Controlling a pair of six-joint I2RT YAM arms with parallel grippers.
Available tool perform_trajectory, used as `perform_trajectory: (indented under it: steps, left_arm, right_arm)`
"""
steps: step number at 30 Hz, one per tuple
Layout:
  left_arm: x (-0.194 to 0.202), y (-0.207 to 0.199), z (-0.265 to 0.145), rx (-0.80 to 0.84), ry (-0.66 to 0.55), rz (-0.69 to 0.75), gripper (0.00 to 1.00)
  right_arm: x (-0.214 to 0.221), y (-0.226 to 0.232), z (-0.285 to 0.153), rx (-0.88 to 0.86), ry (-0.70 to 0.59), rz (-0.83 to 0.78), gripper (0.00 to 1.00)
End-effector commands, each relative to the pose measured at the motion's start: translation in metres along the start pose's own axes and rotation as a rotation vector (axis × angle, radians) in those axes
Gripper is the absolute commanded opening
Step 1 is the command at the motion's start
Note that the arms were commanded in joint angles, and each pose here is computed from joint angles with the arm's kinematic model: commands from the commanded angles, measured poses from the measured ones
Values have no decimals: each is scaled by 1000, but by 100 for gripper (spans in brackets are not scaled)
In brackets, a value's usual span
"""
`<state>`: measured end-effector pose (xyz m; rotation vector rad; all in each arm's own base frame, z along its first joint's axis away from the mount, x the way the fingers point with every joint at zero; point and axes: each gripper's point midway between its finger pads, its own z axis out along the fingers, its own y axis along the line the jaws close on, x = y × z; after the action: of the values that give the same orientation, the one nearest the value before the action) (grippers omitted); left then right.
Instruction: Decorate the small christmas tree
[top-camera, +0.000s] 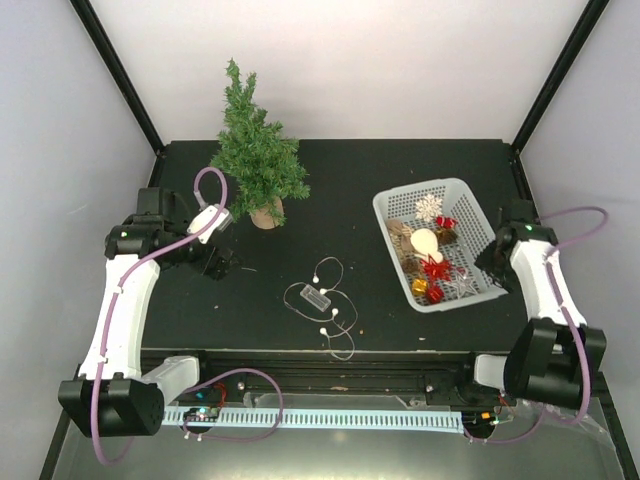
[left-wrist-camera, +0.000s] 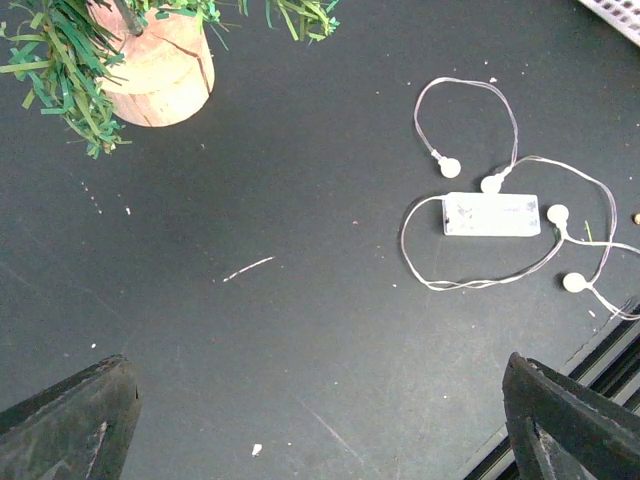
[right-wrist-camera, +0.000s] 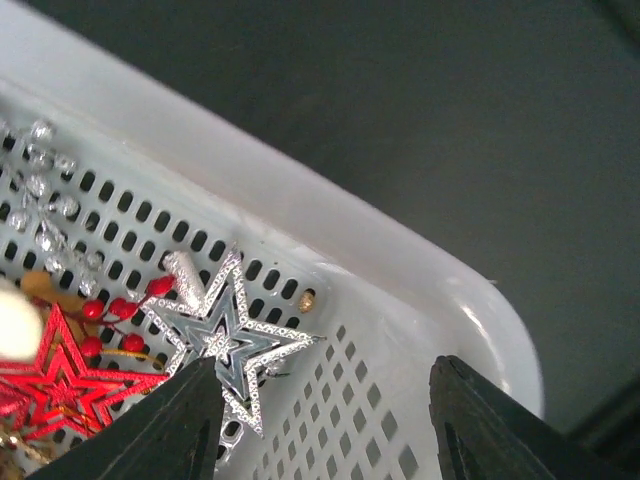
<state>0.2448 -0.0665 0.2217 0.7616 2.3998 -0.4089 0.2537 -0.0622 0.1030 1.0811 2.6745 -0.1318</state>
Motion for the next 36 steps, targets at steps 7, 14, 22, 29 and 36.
perform_trajectory:
  steps: [7,14,22,29,36]
  left_arm:
    - [-22,12,-6,-60,-59,10,99]
    - [-97,27,-66,-197,-251,84,99]
    - [-186,31,-120,-264,-583,205,89]
    - [-192,62,-79,-227,-555,165,59]
    - [-204,103,-49,-199,-523,61,41]
  right_arm:
    - [-14,9,-75,-165,-134,45,58]
    - [38,81,-123,-455,-98,-223,59]
    - [85,101,-155,-684,-1,-358,59]
    - [80,96,-173,-688,-39,-376,60]
    - [82,92,-187,-692,-35,-412,60]
